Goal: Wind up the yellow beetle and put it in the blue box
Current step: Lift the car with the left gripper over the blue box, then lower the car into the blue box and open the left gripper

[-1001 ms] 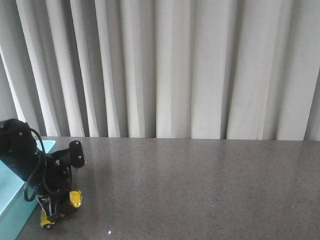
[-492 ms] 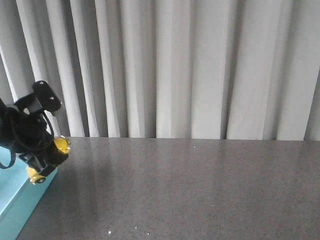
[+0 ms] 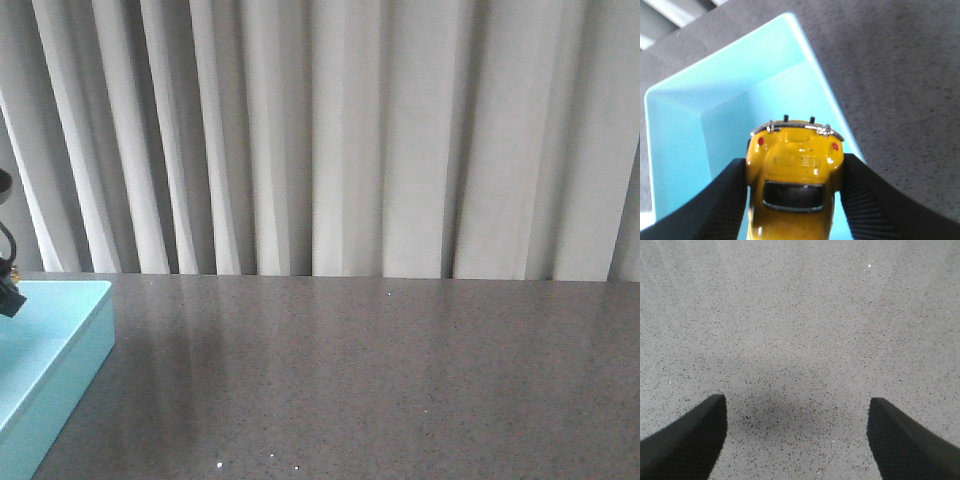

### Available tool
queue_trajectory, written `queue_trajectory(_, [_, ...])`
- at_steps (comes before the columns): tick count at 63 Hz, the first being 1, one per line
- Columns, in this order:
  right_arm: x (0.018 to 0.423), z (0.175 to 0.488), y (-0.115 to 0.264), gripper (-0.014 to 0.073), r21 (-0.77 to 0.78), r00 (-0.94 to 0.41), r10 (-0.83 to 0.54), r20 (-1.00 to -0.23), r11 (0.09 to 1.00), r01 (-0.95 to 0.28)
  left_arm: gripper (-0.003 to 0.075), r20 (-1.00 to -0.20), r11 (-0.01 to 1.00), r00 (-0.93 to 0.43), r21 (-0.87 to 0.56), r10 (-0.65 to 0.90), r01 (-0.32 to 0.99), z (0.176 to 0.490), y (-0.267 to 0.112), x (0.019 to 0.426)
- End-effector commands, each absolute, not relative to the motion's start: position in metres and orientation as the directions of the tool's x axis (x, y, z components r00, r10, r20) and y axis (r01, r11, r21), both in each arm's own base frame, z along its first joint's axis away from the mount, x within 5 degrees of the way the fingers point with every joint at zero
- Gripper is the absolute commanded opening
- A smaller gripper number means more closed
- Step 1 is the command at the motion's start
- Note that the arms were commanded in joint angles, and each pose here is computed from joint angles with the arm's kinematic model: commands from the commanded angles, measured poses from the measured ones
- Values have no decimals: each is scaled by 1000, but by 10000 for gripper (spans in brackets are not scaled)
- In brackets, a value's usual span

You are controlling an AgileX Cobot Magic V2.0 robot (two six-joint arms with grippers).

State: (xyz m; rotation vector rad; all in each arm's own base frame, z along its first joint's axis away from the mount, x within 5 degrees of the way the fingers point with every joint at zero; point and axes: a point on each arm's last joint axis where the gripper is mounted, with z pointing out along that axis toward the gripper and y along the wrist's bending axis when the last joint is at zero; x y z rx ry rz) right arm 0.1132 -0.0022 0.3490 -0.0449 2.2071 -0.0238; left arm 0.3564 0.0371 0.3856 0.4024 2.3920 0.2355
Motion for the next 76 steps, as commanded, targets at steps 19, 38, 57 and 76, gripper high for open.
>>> queue_trajectory(19, [115, 361, -2, 558, -37, -526, -42, -849, 999, -19, 262, -612, 991, -784, 135, 102, 23, 337, 94, 392])
queue_trajectory(38, [115, 361, -2, 558, -37, -526, -42, -849, 999, -19, 262, -591, 994, -805, 111, 50, -20, 293, 109, 418])
queue_trajectory(57, [115, 361, -2, 558, -37, -526, -42, -849, 999, -19, 262, -591, 993, -806, 100, 4, -68, 278, 114, 427])
queue_trajectory(76, [115, 361, -2, 558, -37, -526, -42, -849, 999, -19, 293, -571, 993, -821, 96, -6, -74, 269, 115, 429])
